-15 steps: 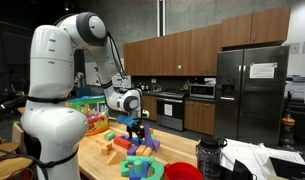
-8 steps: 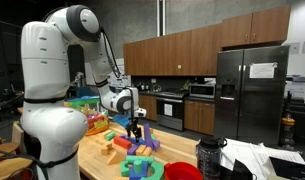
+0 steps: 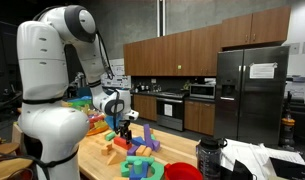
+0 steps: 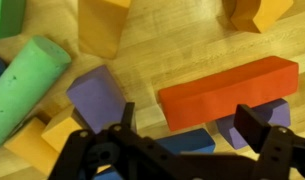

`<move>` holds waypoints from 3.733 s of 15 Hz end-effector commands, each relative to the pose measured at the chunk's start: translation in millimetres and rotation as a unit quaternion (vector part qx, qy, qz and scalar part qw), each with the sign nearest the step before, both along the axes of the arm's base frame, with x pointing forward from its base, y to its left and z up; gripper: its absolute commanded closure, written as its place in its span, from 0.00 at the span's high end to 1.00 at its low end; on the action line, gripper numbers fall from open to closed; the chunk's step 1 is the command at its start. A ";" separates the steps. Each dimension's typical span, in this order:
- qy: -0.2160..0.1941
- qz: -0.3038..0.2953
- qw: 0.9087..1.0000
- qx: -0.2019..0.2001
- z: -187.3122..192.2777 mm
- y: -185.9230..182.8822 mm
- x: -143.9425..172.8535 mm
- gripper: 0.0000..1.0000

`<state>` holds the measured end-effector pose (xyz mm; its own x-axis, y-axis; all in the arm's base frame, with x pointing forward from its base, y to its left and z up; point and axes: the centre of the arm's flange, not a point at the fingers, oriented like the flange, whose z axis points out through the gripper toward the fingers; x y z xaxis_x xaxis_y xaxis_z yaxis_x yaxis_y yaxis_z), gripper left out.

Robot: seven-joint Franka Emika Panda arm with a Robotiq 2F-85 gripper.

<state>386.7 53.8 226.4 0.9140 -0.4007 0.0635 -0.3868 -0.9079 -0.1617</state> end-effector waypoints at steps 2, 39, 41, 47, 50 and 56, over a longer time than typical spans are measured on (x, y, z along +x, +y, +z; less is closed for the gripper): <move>-0.001 -0.023 1.000 0.008 -6.9 2.4 -8.0 1.00; 0.017 0.018 0.999 -0.024 -15.6 -60.1 33.3 1.00; 0.023 0.011 1.000 -0.010 -17.3 -70.9 31.8 1.00; 0.036 -0.002 0.999 0.007 -15.7 -92.8 31.3 1.00; 0.037 -0.005 0.999 0.004 -15.1 -92.2 31.6 1.00; 0.039 0.009 0.999 0.003 -21.4 -89.1 31.4 1.00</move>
<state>416.7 -32.3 208.9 0.9132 -0.4075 -0.0035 -0.4043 -0.9049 -0.1328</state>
